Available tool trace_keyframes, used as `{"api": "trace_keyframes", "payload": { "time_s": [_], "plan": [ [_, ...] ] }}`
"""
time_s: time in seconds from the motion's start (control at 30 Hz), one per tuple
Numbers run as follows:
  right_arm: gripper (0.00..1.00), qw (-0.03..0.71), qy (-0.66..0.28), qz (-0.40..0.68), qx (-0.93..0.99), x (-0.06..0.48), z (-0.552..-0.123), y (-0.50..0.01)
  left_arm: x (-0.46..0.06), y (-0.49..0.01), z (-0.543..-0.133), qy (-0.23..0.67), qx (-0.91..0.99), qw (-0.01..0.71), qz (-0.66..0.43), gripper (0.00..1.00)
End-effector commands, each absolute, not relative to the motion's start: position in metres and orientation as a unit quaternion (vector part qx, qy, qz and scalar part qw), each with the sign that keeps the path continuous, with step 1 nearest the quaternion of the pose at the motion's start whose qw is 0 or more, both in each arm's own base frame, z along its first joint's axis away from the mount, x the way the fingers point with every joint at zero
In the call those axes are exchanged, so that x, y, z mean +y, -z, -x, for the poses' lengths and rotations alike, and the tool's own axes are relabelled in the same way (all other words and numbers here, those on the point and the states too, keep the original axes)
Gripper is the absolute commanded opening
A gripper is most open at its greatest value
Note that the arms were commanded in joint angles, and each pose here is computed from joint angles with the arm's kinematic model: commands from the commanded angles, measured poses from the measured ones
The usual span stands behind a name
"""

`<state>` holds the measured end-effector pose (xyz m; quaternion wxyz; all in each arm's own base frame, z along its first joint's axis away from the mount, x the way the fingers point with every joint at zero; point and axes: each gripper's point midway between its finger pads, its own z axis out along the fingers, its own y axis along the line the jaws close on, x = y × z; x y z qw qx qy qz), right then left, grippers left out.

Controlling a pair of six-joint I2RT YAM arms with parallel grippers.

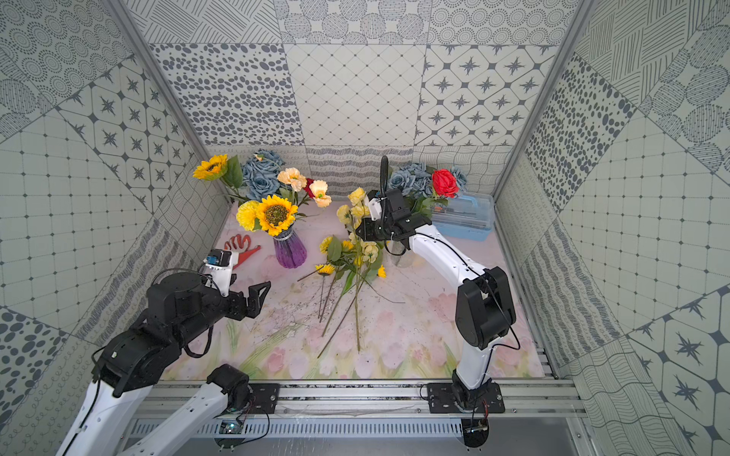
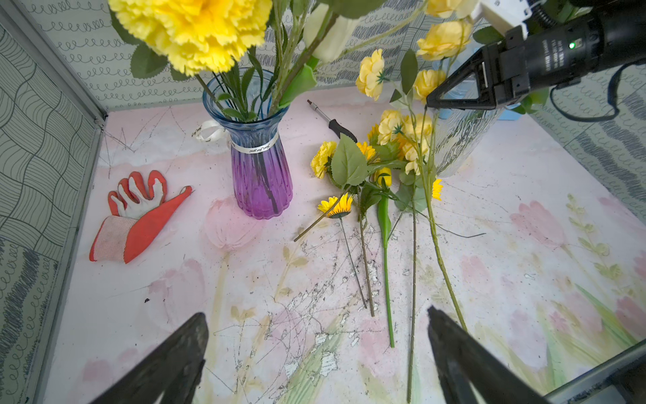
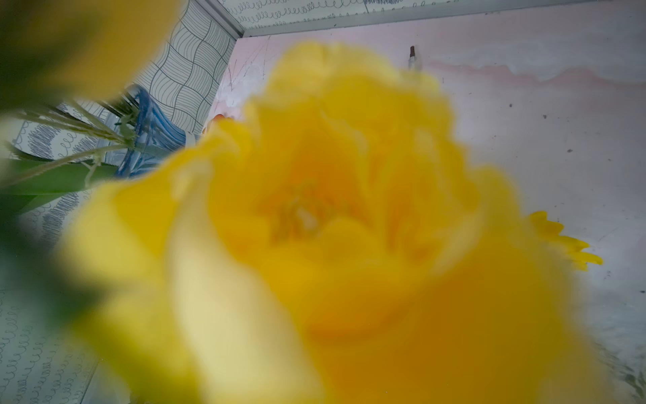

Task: Pick out yellow flowers from the vase
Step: Place the flower at the center of the board.

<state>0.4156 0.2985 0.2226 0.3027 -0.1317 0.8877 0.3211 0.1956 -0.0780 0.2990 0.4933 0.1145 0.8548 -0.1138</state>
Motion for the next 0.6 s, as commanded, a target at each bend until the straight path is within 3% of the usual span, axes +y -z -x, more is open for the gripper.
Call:
{"api": "trace_keyframes", "payload": {
  "time_s": [0.0, 0.17, 0.57],
  "plan": [
    [0.30, 0.361, -0.330, 0.142, 0.861, 0.307, -0.427, -0.260, -0.079, -0.314, -0.203, 0.113, 0.835, 0.525, -0.116, 0.98],
    [0.46, 0.390, -0.338, 0.159, 0.842, 0.309, -0.416, -0.291, -0.086, -0.323, -0.208, 0.124, 0.822, 0.542, -0.126, 0.98],
    [0.54, 0.487, -0.358, 0.189, 0.774, 0.285, -0.347, -0.372, -0.101, -0.373, -0.246, 0.099, 0.757, 0.625, -0.162, 0.98]
  ]
}}
